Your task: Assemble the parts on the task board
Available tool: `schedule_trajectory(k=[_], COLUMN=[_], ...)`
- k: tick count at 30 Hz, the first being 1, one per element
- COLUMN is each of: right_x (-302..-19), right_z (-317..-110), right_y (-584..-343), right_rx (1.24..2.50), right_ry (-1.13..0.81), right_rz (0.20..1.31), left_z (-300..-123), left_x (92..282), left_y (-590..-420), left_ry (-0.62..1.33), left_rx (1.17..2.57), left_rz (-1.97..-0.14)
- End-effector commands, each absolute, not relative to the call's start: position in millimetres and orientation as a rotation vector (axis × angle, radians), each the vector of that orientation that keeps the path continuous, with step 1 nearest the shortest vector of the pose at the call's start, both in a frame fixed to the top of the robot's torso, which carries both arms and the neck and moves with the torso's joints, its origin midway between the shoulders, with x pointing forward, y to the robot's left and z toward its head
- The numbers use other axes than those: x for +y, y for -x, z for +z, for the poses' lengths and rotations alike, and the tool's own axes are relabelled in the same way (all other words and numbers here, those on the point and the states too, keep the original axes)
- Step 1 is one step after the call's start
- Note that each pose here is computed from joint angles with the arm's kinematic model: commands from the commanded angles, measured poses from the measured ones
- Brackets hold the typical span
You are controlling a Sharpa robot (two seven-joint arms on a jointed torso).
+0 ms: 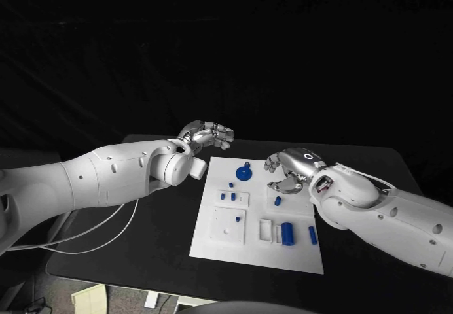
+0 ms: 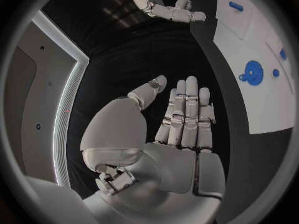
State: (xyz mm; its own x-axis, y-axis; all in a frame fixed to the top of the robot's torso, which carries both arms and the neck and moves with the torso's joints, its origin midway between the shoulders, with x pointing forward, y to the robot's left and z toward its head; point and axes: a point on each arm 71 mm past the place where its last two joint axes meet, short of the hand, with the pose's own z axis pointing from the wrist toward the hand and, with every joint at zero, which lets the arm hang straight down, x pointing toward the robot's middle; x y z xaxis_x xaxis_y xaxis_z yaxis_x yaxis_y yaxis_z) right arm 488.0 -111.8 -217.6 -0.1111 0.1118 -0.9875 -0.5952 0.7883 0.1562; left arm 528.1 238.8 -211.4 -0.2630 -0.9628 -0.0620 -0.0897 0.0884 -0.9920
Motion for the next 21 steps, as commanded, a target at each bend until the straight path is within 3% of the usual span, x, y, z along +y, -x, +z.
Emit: schedule_trajectory(k=[1, 8, 21], right_x=[-121, -124, -120], right_z=[-226, -236, -269], right_y=[-494, -504, -497], right_rx=[1.667, 1.709, 1.855], right_ry=[0.427, 0.437, 0.526], right_rz=[0.557, 0.525, 0.464], left_z=[-209.4, -209.6, -209.8], left_x=[237.5, 237.6, 237.5], left_y=[-528.7, -529.1, -529.7], left_ry=[1.088, 1.088, 1.089], left_rx=[1.502, 1.502, 1.501], left_rz=[-1.304, -1.304, -1.303])
